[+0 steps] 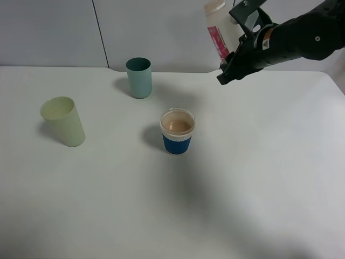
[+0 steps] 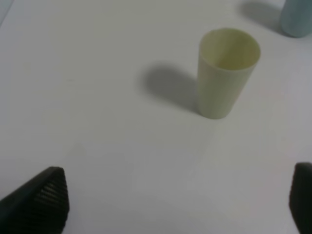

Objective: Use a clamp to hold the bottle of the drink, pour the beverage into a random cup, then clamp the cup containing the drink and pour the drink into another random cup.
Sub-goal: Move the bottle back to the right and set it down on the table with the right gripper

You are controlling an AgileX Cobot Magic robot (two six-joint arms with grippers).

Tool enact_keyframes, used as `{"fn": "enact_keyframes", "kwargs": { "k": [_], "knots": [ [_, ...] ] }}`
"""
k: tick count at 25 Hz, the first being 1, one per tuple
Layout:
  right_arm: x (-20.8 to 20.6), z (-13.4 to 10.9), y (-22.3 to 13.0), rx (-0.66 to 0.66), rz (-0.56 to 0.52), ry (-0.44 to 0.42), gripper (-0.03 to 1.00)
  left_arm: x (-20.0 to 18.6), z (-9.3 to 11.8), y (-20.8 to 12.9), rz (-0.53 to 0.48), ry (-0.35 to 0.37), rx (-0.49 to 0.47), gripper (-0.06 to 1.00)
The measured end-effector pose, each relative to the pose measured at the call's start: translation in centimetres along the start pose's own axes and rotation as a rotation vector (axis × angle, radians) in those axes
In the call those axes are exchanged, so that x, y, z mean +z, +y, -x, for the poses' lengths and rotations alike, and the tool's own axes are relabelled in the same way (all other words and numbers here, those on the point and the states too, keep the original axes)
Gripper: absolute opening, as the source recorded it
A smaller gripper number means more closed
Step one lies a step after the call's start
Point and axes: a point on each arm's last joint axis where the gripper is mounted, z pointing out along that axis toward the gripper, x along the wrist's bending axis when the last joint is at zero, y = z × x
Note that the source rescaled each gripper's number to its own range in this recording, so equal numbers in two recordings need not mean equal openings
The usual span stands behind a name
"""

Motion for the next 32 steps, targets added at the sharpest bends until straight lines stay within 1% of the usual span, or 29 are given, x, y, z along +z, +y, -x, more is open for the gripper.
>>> {"fn": "enact_keyframes", "kwargs": {
  "k": [4,8,11,13,15,18,22,24,25,26,27,32],
  "knots": [
    [0.0,0.1,0.4,0.061,0.049,-0.008,0.00,0.0,0.0,0.0,0.000,0.000,0.000,0.67],
    [0.0,0.5,0.4,0.102,0.066,-0.016,0.00,0.0,0.0,0.0,0.000,0.000,0.000,0.67],
    [0.1,1.4,-0.1,0.164,0.090,-0.040,0.00,0.0,0.0,0.0,0.000,0.000,0.000,0.67],
    [0.3,2.1,-2.1,0.213,0.099,-0.058,0.00,0.0,0.0,0.0,0.000,0.000,0.000,0.67],
    [0.3,2.3,-5.3,0.273,0.134,-0.087,0.00,0.0,0.0,0.0,0.000,0.000,0.000,0.67],
    [0.0,2.2,-8.4,0.267,0.165,-0.124,0.00,0.0,0.0,0.0,0.000,0.000,0.000,0.67],
    [-0.8,2.7,-10.7,0.271,0.222,-0.184,0.00,0.0,0.0,0.0,0.000,0.000,0.000,0.67],
    [-1.1,3.1,-11.4,0.286,0.242,-0.214,0.00,0.0,0.0,0.0,0.000,0.000,0.000,0.67],
    [-1.1,3.1,-11.4,0.286,0.242,-0.214,0.00,0.0,0.0,0.0,0.000,0.000,0.000,0.67],
    [-1.2,3.7,-12.0,0.298,0.264,-0.242,0.00,0.0,0.0,0.0,0.000,0.000,0.000,0.67],
    [-1.0,3.9,-12.2,0.305,0.275,-0.253,0.00,0.0,0.0,0.0,0.000,0.000,0.000,0.67],
    [0.6,3.6,-13.3,0.318,0.309,-0.252,0.00,0.0,0.0,0.0,0.000,0.000,0.000,0.67]
  ]
}}
